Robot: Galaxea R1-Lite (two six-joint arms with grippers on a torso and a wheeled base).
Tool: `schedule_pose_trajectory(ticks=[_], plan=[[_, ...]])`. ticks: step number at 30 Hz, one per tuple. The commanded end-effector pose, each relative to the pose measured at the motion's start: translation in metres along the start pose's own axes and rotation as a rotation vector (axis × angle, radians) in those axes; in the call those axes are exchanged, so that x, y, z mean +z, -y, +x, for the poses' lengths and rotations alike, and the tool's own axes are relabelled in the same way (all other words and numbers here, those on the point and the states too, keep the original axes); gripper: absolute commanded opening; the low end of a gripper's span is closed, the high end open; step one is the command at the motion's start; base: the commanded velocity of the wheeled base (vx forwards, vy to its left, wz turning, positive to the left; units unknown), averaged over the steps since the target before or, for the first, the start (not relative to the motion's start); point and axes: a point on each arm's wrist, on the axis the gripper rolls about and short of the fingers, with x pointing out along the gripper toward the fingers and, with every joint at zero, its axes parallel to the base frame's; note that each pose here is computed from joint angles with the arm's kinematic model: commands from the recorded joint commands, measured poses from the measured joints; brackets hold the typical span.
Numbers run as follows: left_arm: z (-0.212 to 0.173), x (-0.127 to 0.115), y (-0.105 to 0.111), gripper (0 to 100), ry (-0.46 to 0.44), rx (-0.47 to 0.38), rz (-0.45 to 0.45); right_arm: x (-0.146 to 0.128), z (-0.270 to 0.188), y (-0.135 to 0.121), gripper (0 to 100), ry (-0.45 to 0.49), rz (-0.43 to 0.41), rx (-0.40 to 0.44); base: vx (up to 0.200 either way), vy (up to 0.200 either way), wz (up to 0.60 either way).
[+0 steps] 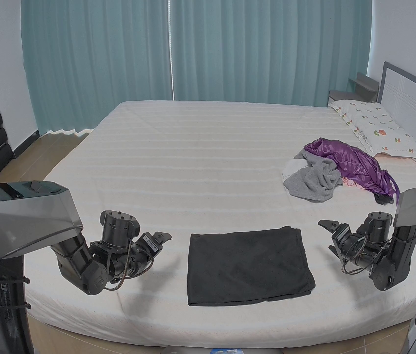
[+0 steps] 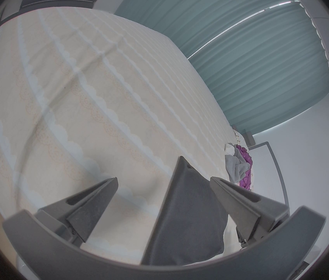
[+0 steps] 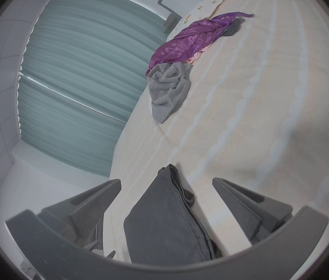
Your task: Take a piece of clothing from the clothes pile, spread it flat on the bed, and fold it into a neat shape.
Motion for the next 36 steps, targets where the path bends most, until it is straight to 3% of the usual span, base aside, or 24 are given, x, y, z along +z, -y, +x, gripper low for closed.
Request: schedule_pose_trajectory(ticks=[1,12,15,19,21,22,36], plan=[[-0.001,-0.001,0.002,100,-0.002,-0.005,0.004,-0.005,-0.010,0.010,100,-0.011,0.037,-0.028,0.000,-0.200,0.00],[-0.001,-0.008,0.004,100,-0.016,-0.009,0.032,-0.011,-0.009,0.019,100,-0.024,0.039,-0.047,0.000,-0.200,0.00],[0.000,-0.011,0.004,100,-0.020,-0.012,0.064,-0.012,-0.009,0.019,100,-0.026,0.037,-0.044,0.000,0.000,0.00],[0.011,-0.019,-0.002,100,-0.025,0.014,0.197,-0.015,-0.010,0.020,100,-0.032,0.031,-0.048,0.000,0.000,0.00],[0.011,-0.019,-0.002,100,-0.025,0.014,0.197,-0.015,-0.010,0.020,100,-0.032,0.031,-0.048,0.000,0.000,0.00],[0.018,-0.021,-0.003,100,-0.001,0.016,0.249,-0.015,-0.010,0.020,100,-0.033,0.027,-0.051,0.000,0.000,0.00],[0.031,-0.035,-0.013,100,0.019,0.054,0.338,-0.018,-0.008,0.021,100,-0.040,0.021,-0.055,0.000,0.000,0.00]])
